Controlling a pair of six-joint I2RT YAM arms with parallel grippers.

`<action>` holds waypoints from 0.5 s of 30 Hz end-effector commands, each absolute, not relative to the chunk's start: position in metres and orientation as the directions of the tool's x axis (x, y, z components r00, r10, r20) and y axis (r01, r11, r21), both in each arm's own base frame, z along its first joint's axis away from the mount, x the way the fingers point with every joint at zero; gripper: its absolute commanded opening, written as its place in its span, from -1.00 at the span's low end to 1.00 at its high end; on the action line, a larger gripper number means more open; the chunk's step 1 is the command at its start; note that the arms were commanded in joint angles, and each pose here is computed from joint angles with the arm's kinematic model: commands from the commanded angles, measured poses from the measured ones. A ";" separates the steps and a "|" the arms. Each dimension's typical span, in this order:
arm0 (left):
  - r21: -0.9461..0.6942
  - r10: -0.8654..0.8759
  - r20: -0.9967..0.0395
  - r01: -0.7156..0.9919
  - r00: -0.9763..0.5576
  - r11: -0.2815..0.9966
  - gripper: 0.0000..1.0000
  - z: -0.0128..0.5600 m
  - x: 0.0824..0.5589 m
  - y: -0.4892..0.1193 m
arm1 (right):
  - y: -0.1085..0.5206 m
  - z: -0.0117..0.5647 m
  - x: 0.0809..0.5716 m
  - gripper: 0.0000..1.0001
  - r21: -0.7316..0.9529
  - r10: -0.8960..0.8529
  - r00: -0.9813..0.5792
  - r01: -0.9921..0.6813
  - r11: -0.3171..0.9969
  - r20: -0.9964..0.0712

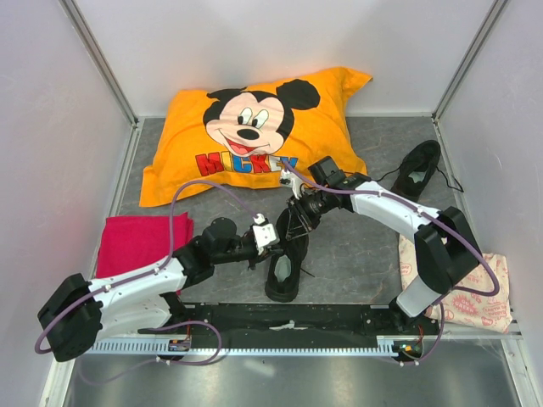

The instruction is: Tie the shoes

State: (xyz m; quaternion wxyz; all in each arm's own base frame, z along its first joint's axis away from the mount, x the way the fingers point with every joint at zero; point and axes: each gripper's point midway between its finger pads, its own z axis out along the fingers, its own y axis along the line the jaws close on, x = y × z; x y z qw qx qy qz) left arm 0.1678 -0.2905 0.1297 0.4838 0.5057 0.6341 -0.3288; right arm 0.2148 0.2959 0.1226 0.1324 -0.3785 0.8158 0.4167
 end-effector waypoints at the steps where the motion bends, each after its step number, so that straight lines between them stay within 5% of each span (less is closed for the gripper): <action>1: 0.124 0.309 -0.950 0.954 0.036 0.272 -0.97 0.149 0.177 -0.296 | 0.306 0.141 0.213 -0.66 0.621 -0.497 -0.675 -0.724 0.300 -0.546; 3: 0.120 0.312 -0.950 0.954 0.030 0.275 -0.97 0.149 0.178 -0.296 | 0.307 0.145 0.214 -0.98 0.615 -0.495 -0.664 -0.734 0.289 -0.560; 15: 0.084 0.375 -0.926 0.944 -0.044 0.319 -0.97 0.141 0.185 -0.292 | 0.306 0.157 0.218 -1.00 0.577 -0.458 -0.647 -0.758 0.303 -0.609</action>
